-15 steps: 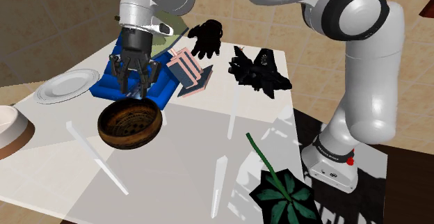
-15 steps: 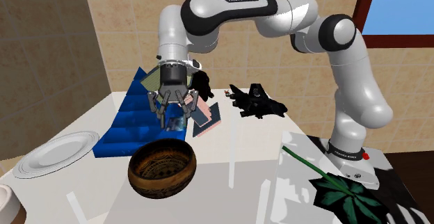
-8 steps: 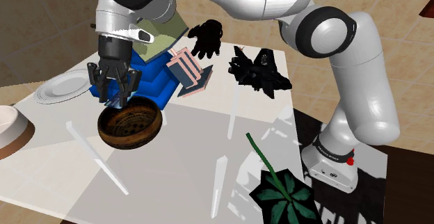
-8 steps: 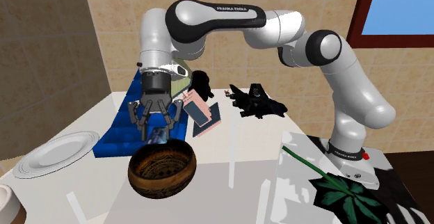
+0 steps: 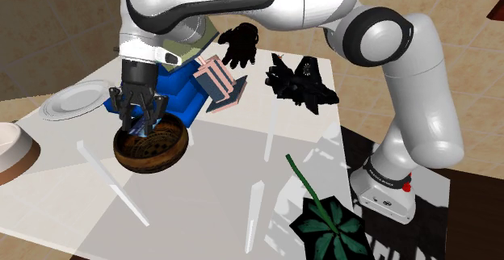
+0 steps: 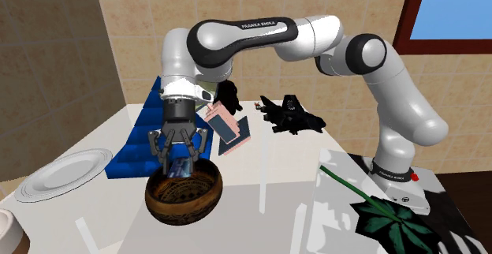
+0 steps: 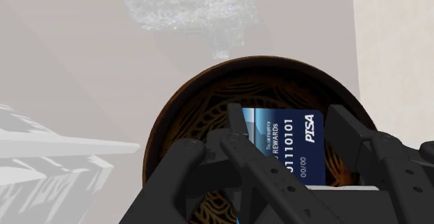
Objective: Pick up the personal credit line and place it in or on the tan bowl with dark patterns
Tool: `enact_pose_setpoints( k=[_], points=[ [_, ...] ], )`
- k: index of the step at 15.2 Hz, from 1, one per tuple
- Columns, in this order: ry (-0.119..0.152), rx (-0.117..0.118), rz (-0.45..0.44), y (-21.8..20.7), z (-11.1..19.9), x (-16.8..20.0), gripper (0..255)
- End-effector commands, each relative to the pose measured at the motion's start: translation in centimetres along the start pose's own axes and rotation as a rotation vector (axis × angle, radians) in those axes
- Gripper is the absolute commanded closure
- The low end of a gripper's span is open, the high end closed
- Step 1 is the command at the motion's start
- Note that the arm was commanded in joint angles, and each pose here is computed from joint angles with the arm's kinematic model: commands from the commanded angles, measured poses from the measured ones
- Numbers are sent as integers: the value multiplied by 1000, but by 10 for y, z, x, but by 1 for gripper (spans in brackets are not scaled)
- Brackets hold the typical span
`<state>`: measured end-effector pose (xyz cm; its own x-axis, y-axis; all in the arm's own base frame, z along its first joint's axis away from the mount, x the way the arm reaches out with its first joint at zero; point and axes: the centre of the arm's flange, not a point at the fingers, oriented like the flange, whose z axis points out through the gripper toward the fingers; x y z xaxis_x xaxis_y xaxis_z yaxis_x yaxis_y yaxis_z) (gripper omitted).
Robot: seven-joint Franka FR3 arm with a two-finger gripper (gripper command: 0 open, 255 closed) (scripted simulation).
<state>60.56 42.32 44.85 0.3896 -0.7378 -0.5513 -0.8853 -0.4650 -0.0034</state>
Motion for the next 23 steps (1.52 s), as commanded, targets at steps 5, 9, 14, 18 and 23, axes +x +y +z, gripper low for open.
enact_pose_setpoints(
  k=[5,9,14,18,23],
  points=[
    [0,0,0,0,26,16,255],
    [0,0,0,0,26,16,255],
    [0,0,0,0,26,16,0],
    [0,0,0,0,26,16,0],
    [0,0,0,0,-24,16,0]
  ],
)
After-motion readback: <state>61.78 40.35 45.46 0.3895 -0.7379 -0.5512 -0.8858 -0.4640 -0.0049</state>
